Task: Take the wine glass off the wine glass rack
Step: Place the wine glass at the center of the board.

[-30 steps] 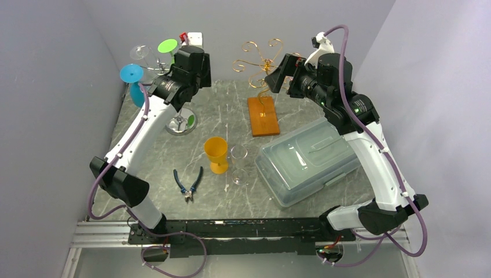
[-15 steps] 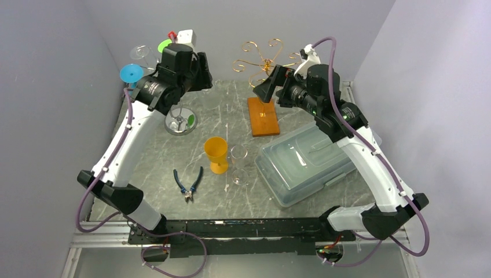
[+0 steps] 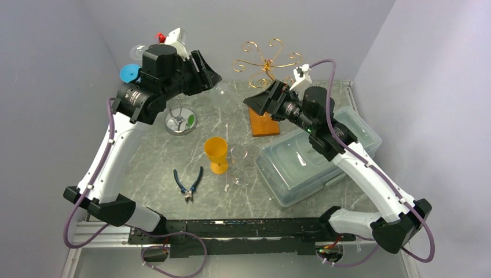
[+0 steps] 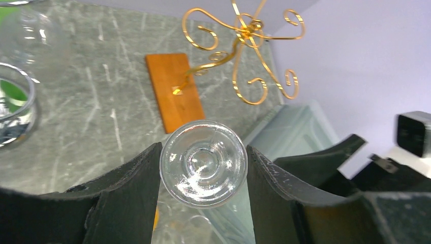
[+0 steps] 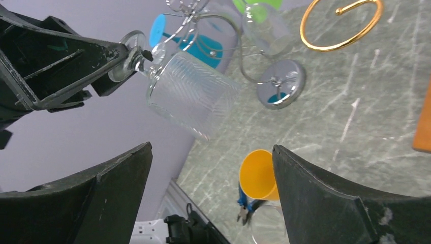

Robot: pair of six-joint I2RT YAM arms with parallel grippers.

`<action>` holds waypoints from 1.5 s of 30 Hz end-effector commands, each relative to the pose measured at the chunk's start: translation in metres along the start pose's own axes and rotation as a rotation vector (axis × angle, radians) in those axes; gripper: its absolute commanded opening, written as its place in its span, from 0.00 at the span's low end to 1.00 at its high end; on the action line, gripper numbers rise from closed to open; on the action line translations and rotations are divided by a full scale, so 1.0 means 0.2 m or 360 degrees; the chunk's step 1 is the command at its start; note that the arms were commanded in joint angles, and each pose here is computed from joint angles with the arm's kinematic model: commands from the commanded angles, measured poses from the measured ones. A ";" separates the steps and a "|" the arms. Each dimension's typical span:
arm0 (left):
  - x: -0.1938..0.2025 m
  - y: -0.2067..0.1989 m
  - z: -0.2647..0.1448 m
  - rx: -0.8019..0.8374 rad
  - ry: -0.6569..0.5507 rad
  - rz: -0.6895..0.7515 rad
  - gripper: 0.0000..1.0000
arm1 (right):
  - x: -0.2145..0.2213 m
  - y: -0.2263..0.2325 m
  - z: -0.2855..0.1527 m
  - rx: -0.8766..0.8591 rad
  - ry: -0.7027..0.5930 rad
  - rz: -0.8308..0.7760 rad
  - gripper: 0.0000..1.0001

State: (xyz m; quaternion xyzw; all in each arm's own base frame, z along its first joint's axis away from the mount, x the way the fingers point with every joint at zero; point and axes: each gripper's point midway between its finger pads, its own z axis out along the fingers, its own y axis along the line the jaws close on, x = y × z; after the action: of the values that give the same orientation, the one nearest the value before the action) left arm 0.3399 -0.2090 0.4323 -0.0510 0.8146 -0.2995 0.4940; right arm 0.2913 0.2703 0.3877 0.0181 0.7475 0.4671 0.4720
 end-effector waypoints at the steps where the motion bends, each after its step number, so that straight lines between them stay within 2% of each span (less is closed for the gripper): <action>1: -0.15 -0.26 -0.16 0.0363 -0.0132 -0.0176 0.13 | -0.10 0.20 -0.05 -0.0296 -0.0158 0.0109 0.89; 11: -0.12 -0.35 -0.19 0.0543 -0.0082 -0.0349 0.12 | -0.12 0.28 -0.10 -0.0559 -0.0284 0.0323 0.72; 14: -0.13 -0.36 -0.20 0.0581 -0.0078 -0.0388 0.12 | -0.12 0.31 -0.11 -0.0626 -0.0288 0.0365 0.65; 28: -0.11 -0.34 -0.22 0.0782 -0.0060 -0.0681 0.11 | -0.14 0.40 -0.14 -0.0893 -0.0288 0.0577 0.47; 33: -0.09 -0.34 -0.23 0.0865 -0.0043 -0.0796 0.11 | -0.15 0.43 -0.14 -0.0949 -0.0286 0.0613 0.35; 38: -0.06 -0.35 -0.22 0.0930 -0.0008 -0.0878 0.12 | -0.16 0.45 -0.15 -0.0959 -0.0277 0.0615 0.16; 40: -0.05 -0.35 -0.22 0.0938 -0.0001 -0.0889 0.17 | -0.16 0.46 -0.15 -0.0961 -0.0268 0.0611 0.03; 41: -0.04 -0.34 -0.23 0.0930 -0.0003 -0.0883 0.21 | -0.16 0.46 -0.14 -0.0956 -0.0265 0.0609 0.00; 45: -0.02 -0.29 -0.22 0.0838 -0.0023 -0.0809 0.49 | -0.17 0.47 -0.15 -0.0905 -0.0263 0.0563 0.00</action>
State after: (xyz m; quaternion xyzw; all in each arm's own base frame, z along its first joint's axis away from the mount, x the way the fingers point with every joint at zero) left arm 0.3137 -0.2403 0.4509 -0.1743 0.6902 -0.5992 0.3662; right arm 0.2616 0.2907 0.4472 0.0827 0.5586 0.7213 0.4011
